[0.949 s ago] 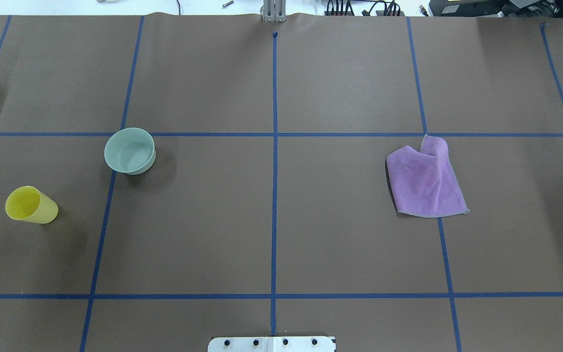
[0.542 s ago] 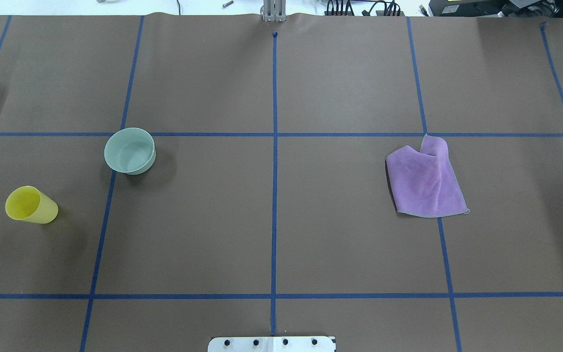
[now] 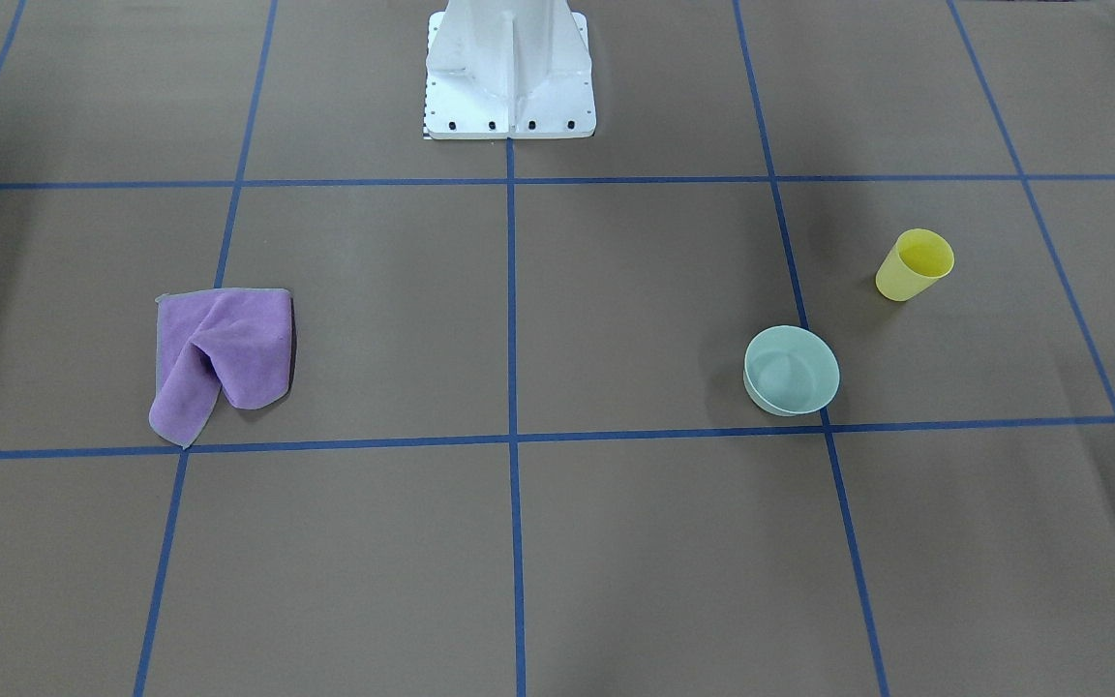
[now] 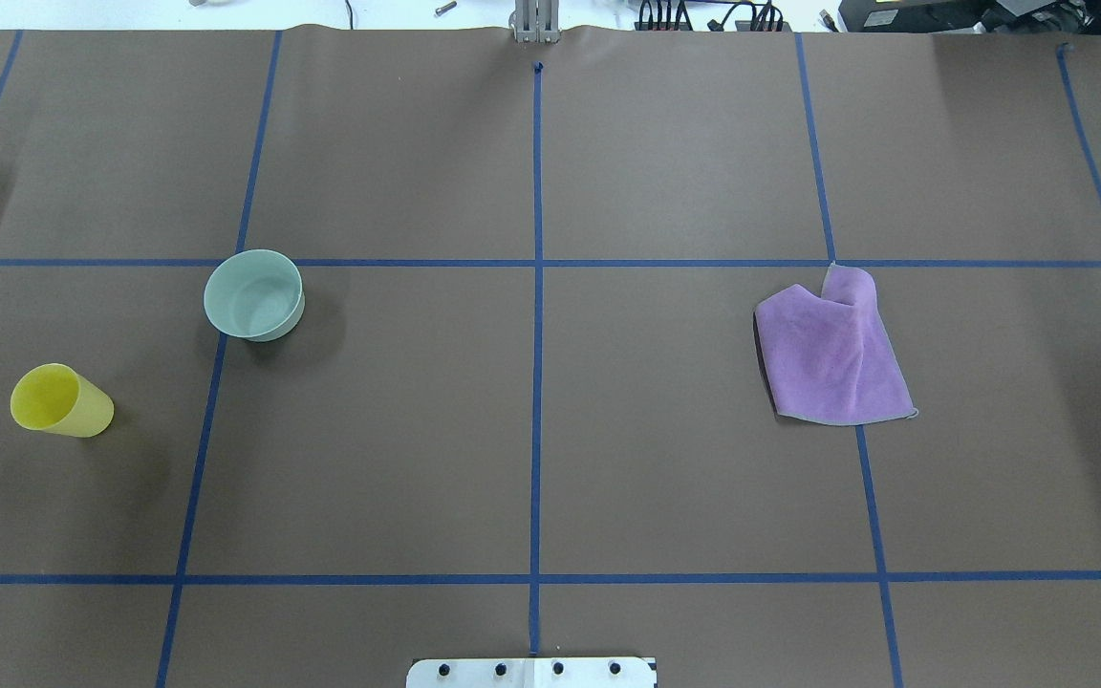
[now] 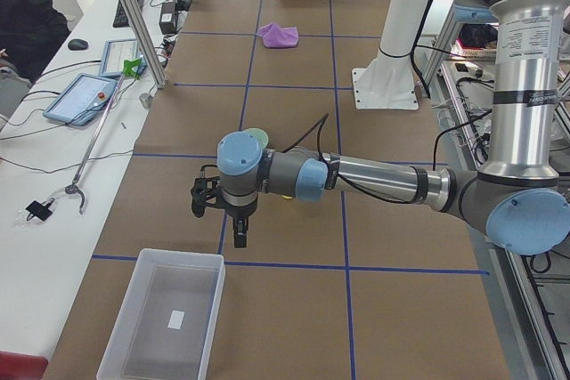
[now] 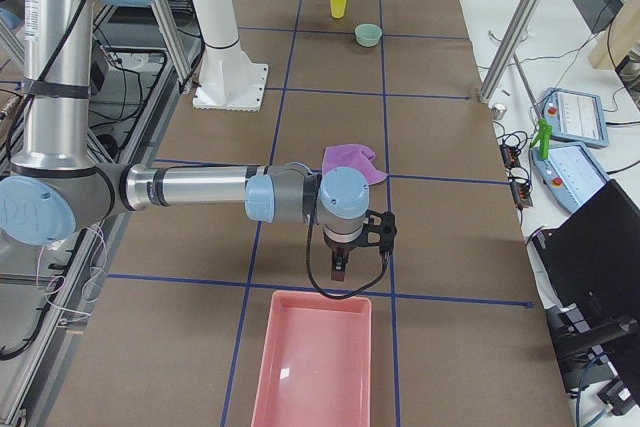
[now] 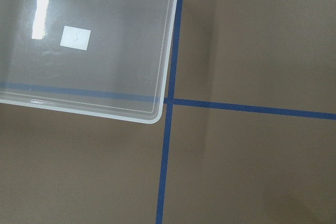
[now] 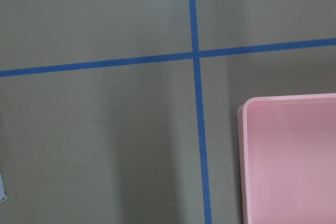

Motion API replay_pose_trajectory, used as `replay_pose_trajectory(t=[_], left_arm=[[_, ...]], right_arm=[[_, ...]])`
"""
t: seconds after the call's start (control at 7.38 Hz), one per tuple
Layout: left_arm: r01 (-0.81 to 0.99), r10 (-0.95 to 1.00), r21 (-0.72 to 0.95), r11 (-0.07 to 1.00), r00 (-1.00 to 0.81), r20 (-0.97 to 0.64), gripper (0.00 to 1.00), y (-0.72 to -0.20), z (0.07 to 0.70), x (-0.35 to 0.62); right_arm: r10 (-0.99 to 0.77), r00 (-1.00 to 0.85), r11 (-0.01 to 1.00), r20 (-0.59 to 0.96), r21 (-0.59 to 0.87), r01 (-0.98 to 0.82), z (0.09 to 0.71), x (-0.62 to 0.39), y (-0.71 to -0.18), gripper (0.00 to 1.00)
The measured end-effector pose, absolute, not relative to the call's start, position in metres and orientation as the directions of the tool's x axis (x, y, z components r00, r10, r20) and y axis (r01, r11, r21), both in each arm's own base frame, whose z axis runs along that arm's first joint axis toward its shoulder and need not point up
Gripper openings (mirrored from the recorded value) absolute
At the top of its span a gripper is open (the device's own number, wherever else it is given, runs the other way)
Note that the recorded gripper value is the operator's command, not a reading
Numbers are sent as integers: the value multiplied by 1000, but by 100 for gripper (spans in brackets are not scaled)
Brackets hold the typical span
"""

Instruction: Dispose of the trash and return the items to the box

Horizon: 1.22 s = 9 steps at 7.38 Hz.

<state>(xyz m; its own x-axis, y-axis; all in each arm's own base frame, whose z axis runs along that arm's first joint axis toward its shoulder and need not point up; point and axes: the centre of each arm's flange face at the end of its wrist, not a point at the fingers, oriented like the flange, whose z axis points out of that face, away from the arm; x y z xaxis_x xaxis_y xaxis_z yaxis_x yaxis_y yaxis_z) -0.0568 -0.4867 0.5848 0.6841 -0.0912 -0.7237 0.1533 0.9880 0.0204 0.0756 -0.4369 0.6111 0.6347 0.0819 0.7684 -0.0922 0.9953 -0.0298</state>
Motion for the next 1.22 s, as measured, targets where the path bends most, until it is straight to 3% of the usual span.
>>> replay_pose_trajectory(t=[1.22], left_arm=[[165, -92, 30, 986, 681, -726, 99, -484, 581, -58]], right_arm=[[85, 627, 994, 774, -22, -107, 602, 81, -430, 100]])
